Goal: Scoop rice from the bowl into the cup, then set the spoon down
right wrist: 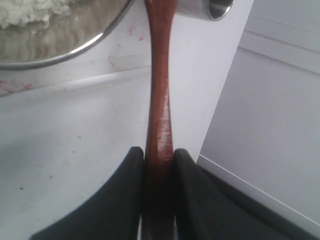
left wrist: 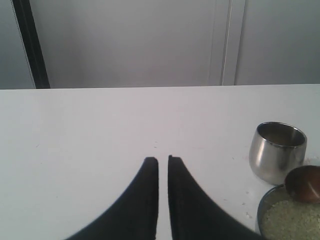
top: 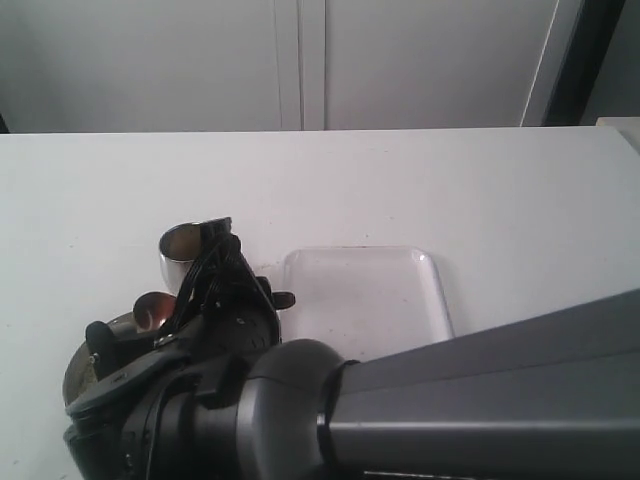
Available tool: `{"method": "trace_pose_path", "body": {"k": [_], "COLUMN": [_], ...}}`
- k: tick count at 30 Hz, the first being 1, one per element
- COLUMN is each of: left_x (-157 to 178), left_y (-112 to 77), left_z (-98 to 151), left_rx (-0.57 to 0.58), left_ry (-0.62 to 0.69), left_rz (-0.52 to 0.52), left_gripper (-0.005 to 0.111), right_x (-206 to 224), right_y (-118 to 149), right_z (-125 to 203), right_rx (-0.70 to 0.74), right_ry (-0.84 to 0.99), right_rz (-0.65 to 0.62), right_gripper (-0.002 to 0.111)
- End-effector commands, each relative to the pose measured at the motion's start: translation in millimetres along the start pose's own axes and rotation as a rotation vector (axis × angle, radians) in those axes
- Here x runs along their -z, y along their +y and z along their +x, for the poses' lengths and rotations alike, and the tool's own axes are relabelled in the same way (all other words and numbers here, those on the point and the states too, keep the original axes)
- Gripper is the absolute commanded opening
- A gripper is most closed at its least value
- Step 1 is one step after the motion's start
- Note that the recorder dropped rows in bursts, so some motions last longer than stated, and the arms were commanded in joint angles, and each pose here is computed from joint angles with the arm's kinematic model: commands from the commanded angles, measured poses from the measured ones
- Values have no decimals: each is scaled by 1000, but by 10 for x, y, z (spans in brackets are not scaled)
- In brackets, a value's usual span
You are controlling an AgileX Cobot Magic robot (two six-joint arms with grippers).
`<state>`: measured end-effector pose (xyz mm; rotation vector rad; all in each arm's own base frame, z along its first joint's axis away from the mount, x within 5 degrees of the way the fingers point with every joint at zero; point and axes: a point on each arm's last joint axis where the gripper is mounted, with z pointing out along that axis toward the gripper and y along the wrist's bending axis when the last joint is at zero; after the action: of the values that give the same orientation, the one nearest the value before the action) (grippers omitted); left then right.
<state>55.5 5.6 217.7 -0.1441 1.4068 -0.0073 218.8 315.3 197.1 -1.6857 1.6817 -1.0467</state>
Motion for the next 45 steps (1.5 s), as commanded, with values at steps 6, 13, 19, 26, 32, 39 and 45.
{"method": "trace_pose_path", "body": {"k": [6, 13, 19, 26, 32, 39, 45], "left_x": [2, 2, 2, 2, 2, 2, 2], "left_y": [-7, -7, -7, -7, -7, -7, -7], "left_z": [-28, -28, -28, -28, -28, -28, -28], "left_rx": [11, 11, 11, 11, 11, 11, 11], "left_ry": [-11, -11, -11, -11, -11, -11, -11], "left_rz": [8, 8, 8, 8, 8, 8, 8], "left_gripper": [14, 14, 14, 14, 14, 14, 14], "right_x": [-21, -123, -147, -103, 12, 35, -13], "right_y": [18, 157, 193, 198, 84, -34, -52], "right_z": [12, -24, -49, -80, -186, -172, -107], "right_rx": [-1, 31, 26, -23, -91, -141, -233], "right_ry": [-1, 41, 35, 33, 8, 35, 27], "right_rz": [-22, -44, -53, -144, -251, -432, -590], "right_gripper": [0, 0, 0, 0, 0, 0, 0]}}
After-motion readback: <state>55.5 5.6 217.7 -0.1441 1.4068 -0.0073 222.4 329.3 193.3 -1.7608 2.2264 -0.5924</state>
